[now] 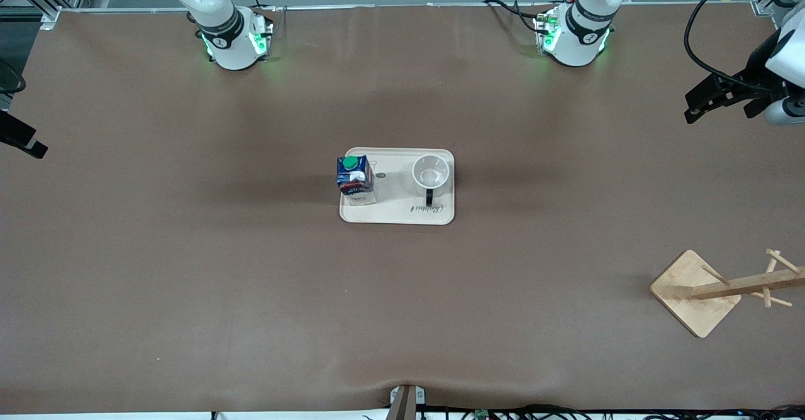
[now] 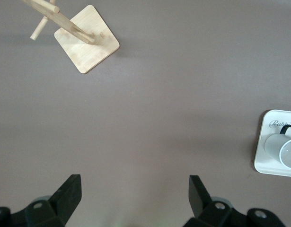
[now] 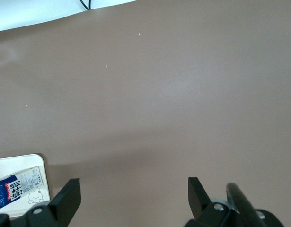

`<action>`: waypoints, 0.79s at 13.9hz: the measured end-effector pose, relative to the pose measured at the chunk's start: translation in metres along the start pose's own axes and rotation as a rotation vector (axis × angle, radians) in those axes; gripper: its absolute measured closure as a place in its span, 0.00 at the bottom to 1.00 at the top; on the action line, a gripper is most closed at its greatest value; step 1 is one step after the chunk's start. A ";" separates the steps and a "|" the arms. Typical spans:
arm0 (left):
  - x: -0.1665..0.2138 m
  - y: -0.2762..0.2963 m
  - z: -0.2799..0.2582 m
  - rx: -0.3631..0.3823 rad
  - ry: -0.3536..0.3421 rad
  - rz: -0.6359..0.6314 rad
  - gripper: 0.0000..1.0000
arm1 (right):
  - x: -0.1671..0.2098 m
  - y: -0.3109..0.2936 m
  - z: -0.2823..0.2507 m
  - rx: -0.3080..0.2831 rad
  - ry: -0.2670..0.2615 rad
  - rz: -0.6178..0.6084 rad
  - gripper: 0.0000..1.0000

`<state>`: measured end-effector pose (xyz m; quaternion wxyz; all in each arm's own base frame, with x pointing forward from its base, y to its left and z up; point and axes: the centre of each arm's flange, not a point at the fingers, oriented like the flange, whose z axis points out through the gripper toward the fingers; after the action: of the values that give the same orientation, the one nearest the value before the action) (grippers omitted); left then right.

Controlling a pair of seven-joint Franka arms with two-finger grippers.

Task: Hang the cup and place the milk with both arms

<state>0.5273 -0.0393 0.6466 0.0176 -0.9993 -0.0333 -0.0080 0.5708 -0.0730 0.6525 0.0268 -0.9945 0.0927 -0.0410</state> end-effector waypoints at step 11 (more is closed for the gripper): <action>-0.007 0.151 0.136 -0.002 -0.040 0.109 0.00 | 0.018 -0.011 0.026 0.050 -0.013 -0.005 0.00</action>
<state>0.5325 -0.1851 0.5057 0.0164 -0.9996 0.0208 0.0128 0.5925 -0.0647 0.6282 0.0521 -0.9940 0.0889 -0.0367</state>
